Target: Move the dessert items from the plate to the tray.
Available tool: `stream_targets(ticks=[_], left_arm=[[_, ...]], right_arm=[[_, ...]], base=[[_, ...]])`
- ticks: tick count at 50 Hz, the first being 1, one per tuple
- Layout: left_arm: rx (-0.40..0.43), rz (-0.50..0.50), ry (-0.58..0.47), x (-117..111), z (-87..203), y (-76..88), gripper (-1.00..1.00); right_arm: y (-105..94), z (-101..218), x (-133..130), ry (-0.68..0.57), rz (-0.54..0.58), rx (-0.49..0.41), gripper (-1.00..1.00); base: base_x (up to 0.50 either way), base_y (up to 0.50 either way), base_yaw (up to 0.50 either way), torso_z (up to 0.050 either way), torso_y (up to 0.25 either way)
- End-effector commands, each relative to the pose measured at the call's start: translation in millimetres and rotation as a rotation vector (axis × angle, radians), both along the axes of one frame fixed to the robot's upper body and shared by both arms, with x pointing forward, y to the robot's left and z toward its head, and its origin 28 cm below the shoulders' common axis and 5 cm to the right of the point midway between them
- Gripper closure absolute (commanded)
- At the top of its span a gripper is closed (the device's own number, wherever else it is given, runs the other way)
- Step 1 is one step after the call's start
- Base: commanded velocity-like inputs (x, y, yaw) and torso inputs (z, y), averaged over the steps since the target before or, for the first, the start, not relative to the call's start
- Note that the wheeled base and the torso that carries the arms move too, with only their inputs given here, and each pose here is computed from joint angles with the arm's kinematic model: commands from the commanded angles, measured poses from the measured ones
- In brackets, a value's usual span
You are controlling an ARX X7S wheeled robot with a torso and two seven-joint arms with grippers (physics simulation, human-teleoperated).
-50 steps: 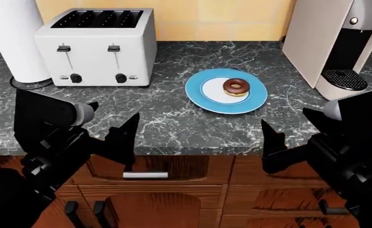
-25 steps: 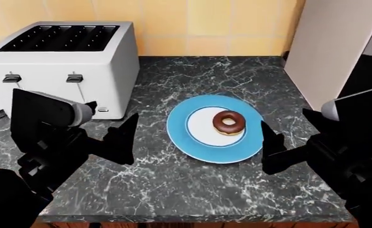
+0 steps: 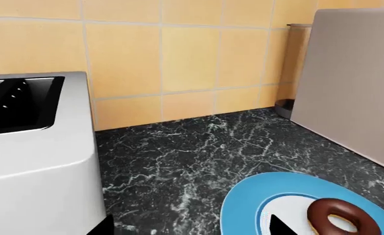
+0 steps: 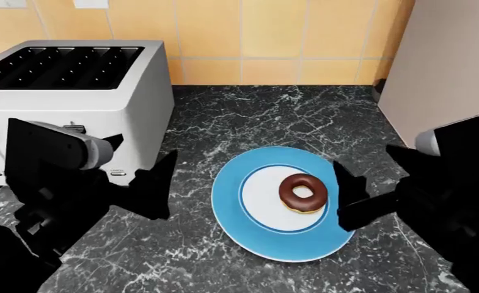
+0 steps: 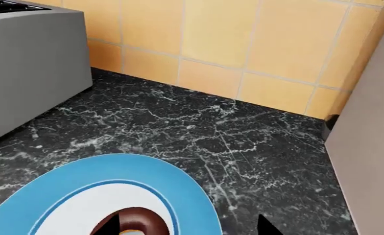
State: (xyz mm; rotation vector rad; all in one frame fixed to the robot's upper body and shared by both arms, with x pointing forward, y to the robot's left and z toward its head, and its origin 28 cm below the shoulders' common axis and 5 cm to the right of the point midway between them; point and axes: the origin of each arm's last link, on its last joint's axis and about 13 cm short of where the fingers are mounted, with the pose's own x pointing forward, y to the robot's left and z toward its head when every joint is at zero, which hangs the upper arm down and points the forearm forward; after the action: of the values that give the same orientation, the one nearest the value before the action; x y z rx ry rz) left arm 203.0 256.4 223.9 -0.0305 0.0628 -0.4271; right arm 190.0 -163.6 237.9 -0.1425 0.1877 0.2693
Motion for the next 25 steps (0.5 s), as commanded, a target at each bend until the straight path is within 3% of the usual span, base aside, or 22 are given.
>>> stream_targets(ticks=[1,13,25], left_arm=[[0.000,-0.020,0.010,-9,4,2.2,-1.00],[0.004,-0.019,-0.001,-12,6,2.7,-1.00],[0.003,-0.016,-0.001,-10,4,2.9,-1.00]], right_arm=[[-1.8,17,-6,0.121,0.071,-0.001,-1.00],[7.0,44,4,0.376,0.219,-0.027,-1.00],[17.7,41,32,0.468,0.185,-0.072,-1.00]], base=[[0.00,0.00,0.00,0.000,0.000],[0.00,0.00,0.00,0.000,0.000],[0.00,0.00,0.00,0.000,0.000]])
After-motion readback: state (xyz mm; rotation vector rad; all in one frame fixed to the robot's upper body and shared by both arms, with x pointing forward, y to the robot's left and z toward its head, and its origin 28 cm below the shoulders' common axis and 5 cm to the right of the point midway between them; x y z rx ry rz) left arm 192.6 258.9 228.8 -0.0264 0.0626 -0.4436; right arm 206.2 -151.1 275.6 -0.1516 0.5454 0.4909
